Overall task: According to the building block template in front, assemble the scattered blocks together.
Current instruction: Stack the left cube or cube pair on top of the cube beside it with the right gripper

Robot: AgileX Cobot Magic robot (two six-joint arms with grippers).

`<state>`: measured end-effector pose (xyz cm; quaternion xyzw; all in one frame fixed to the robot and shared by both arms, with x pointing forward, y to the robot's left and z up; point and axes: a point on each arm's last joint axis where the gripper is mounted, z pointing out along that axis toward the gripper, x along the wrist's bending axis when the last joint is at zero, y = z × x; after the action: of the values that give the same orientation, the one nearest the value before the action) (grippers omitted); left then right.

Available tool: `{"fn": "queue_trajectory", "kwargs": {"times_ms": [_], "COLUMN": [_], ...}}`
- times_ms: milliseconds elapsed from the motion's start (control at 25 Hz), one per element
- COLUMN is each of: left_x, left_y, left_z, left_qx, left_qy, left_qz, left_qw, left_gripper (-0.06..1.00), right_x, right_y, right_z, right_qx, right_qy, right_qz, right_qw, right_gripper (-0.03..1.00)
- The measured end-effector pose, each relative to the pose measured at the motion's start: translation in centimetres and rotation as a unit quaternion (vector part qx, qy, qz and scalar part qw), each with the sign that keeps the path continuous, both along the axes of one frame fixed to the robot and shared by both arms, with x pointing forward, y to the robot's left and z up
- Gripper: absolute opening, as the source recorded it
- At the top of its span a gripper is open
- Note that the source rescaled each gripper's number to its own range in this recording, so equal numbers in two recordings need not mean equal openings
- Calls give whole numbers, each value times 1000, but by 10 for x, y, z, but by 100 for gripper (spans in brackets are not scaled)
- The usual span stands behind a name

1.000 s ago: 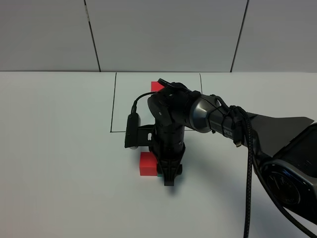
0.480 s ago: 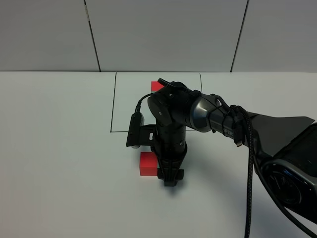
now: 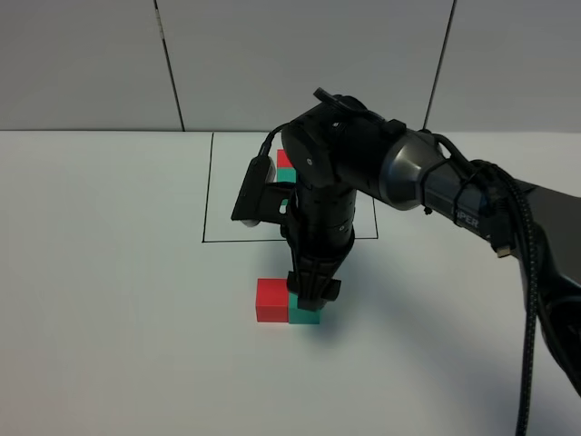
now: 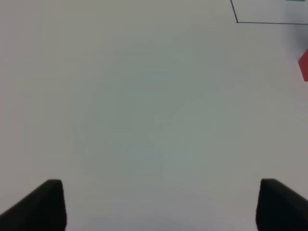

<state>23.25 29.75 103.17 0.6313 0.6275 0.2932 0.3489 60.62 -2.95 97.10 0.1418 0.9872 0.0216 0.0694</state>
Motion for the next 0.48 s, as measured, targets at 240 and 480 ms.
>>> {"fn": "queue_trajectory", "kwargs": {"times_ms": [240,480], "left_x": [0,0], "left_y": [0,0], "left_z": [0,0], "left_qx": [0,0], "left_qy": [0,0], "left_qz": [0,0], "left_qw": [1000,1000], "left_gripper": [79,79], "right_x": [13,18], "right_y": [-28,-57], "right_z": [28,57], "right_qx": [41,62], "right_qy": [-19,-33], "right_qz": [-176,-256], "right_qw": [983,964], "right_gripper": [98,98]}}
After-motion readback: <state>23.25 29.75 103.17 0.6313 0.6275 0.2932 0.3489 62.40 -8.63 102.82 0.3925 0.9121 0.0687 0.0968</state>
